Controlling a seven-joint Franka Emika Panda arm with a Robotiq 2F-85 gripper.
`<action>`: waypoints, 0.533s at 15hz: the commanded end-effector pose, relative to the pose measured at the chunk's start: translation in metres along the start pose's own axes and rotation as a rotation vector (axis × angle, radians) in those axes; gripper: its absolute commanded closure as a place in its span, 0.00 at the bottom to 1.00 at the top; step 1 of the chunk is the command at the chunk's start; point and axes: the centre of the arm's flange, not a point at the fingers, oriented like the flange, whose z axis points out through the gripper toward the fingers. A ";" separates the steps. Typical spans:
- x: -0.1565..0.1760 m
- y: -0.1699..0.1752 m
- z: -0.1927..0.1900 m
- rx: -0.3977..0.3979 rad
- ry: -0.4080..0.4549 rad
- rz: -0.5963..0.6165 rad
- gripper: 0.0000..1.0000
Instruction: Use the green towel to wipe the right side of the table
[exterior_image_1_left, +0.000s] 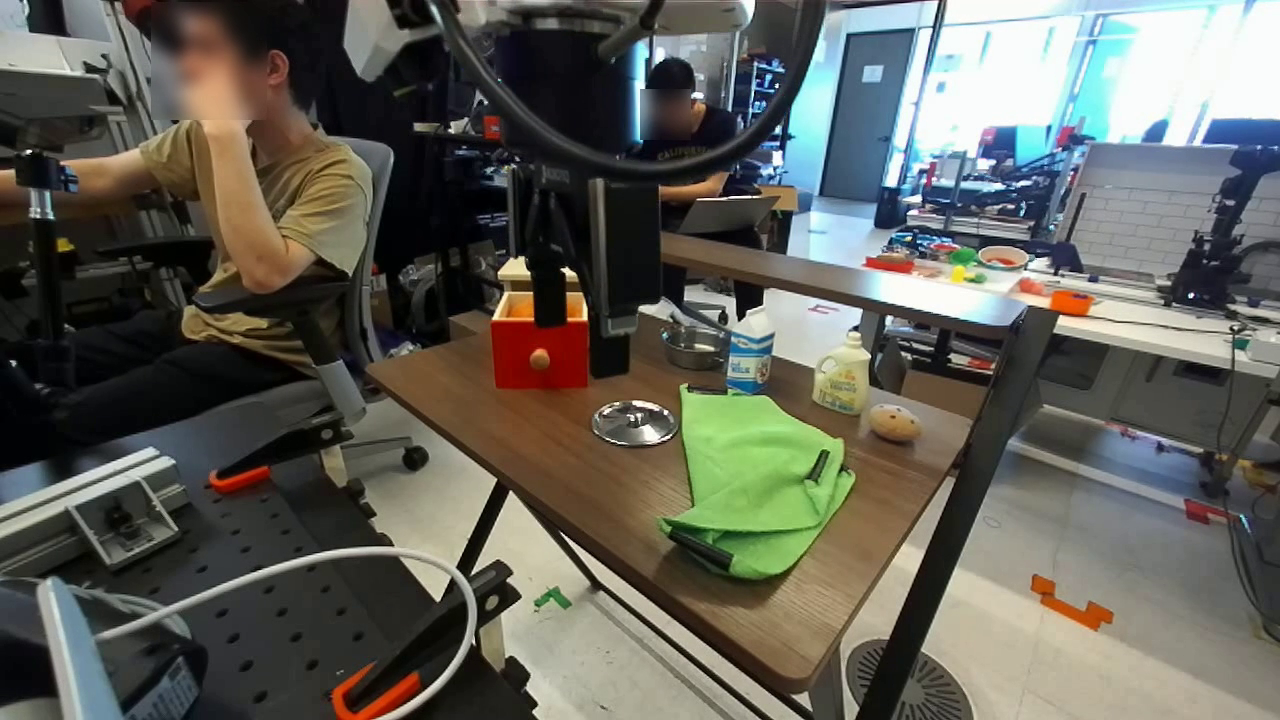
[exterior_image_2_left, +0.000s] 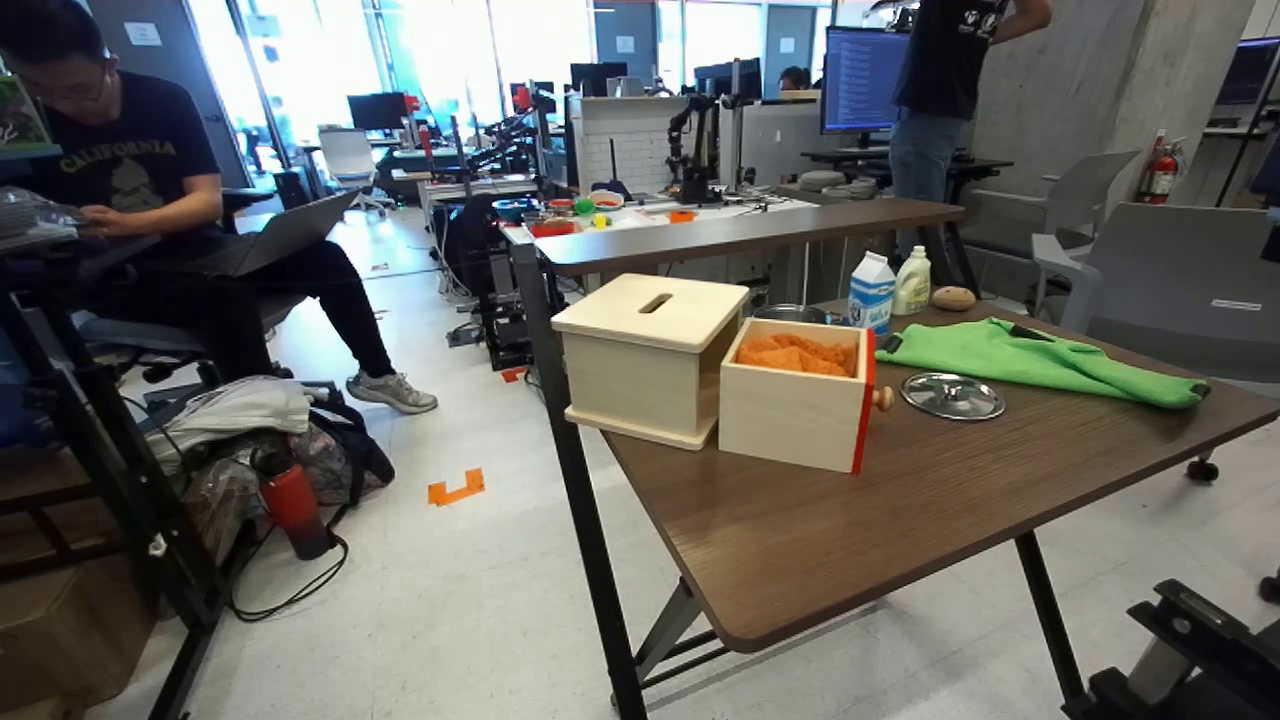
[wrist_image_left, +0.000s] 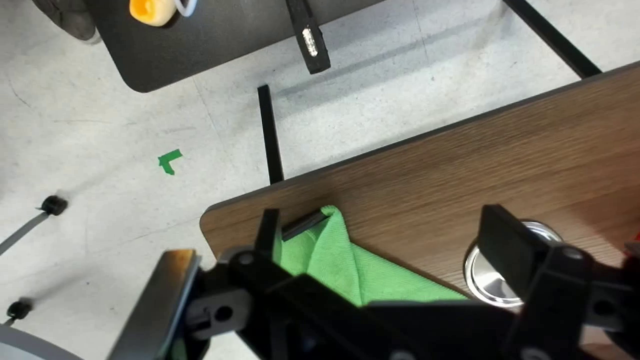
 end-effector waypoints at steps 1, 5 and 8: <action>0.019 -0.004 -0.002 -0.011 0.007 0.057 0.00; 0.014 -0.002 0.000 -0.003 0.007 0.046 0.00; 0.014 -0.002 0.000 -0.003 0.008 0.047 0.00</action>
